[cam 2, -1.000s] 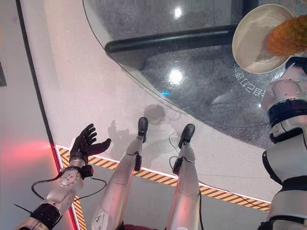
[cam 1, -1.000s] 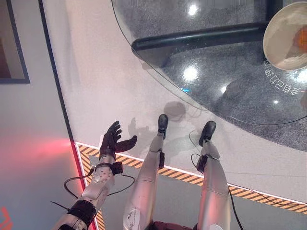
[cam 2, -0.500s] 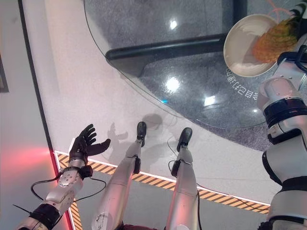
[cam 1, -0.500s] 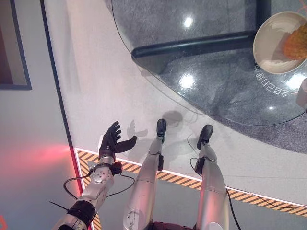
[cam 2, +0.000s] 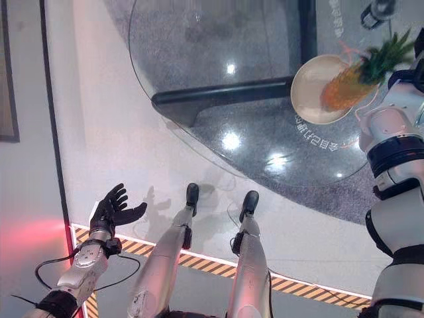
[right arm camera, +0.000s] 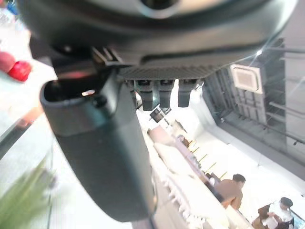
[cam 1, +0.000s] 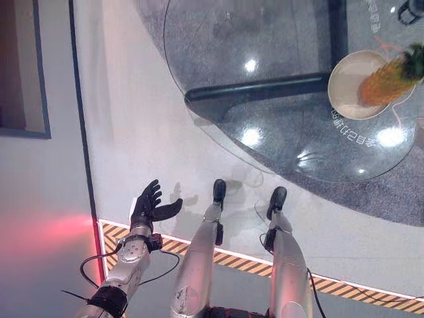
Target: Pick up the fruit to the plate
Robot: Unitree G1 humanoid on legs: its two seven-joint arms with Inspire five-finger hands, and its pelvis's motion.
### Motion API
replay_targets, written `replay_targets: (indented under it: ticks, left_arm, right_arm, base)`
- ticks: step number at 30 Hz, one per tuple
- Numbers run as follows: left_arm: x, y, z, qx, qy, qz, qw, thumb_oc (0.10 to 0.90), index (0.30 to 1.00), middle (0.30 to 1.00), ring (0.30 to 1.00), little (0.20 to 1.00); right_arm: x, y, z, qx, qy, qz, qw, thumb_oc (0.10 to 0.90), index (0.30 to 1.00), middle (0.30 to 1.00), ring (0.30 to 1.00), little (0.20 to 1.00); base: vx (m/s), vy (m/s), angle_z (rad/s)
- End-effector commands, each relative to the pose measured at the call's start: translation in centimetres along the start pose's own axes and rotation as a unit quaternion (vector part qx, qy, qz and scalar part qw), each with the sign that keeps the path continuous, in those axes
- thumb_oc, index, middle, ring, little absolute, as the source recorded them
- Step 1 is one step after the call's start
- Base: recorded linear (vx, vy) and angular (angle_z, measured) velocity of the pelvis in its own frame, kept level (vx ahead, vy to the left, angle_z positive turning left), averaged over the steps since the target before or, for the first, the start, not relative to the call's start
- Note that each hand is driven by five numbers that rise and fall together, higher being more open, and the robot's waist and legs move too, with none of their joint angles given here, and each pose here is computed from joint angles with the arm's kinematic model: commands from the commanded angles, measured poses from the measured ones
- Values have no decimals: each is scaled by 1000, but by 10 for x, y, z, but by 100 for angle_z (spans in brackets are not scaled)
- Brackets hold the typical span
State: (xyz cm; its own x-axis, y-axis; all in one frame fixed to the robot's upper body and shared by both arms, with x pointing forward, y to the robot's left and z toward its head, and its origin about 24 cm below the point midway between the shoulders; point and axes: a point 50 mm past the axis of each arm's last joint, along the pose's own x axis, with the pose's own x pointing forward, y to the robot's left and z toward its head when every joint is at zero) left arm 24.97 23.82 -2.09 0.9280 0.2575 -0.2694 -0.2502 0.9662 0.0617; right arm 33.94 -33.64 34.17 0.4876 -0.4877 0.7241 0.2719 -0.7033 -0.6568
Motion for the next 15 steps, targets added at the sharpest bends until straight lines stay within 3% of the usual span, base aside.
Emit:
replay_targets:
  ticks: [1,6,15]
  left_arm:
    - [-11,36,-10,32,9,43,999,800,900,900,900,900]
    - [-15,46,-28,39,49,63,996,800,900,900,900,900]
    - [-43,49,-82,66,151,85,983,800,900,900,900,900]
  right_arm:
    - [22,-18,-59,-30,74,-89,993,800,900,900,900,900]
    - [1,3,-53,19,35,-74,996,800,900,900,900,900]
    - [-92,87,-39,117,-27,67,991,800,900,900,900,900]
  base:
    - [0,0,0]
    - [0,0,0]
    - [88,-33,-8]
